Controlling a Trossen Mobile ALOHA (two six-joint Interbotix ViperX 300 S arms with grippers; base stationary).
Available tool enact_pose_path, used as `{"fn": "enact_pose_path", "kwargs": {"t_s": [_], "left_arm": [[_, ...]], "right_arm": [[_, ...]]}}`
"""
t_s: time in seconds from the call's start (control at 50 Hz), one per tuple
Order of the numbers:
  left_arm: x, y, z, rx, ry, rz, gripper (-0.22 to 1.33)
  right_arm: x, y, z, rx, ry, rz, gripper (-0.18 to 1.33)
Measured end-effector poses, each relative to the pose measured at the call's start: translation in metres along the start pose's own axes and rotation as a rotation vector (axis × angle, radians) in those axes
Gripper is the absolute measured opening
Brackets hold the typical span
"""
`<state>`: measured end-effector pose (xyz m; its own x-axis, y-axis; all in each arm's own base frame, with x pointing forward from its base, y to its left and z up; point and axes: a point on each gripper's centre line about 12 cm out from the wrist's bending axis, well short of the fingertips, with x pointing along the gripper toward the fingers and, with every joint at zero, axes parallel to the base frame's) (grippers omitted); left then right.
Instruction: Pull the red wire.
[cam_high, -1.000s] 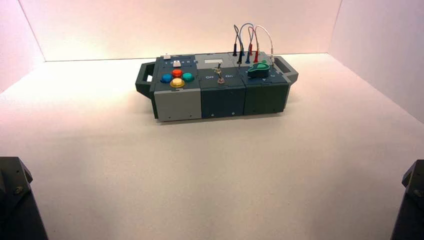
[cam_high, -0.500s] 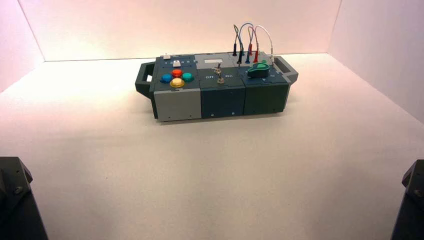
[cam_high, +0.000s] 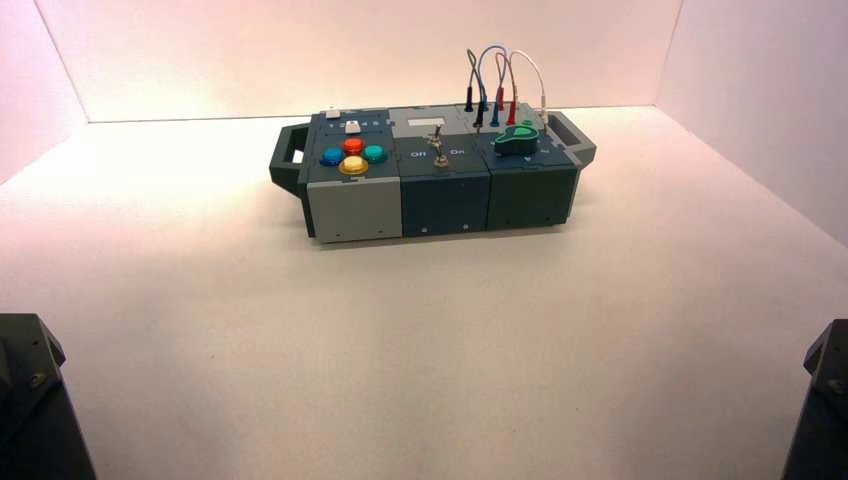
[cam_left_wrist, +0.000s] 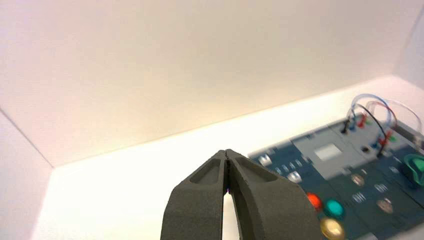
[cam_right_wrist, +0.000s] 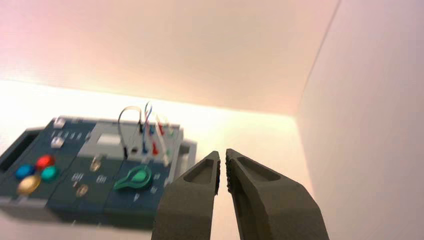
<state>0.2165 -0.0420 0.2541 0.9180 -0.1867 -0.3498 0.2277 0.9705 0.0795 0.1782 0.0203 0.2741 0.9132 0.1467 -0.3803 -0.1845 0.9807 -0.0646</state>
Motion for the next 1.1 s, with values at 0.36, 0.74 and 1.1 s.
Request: {"fn": "enact_pose_path", "kwargs": {"t_s": [0.36, 0.74, 1.1], "left_arm": [[-0.003, -0.008, 0.022, -0.022, 0.079, -0.067, -0.16], [-0.002, -0.012, 0.023, -0.055, 0.151, -0.099, -0.16], [0.009, -0.019, 0.024, -0.041, 0.312, -0.156, -0.16]], "right_arm": [[0.017, 0.003, 0.027, 0.027, 0.175, 0.090, 0.42], [0.061, 0.010, 0.039, 0.047, 0.462, 0.218, 0.50], [0.107, 0.041, 0.058, -0.019, 0.551, 0.335, 0.61]]}}
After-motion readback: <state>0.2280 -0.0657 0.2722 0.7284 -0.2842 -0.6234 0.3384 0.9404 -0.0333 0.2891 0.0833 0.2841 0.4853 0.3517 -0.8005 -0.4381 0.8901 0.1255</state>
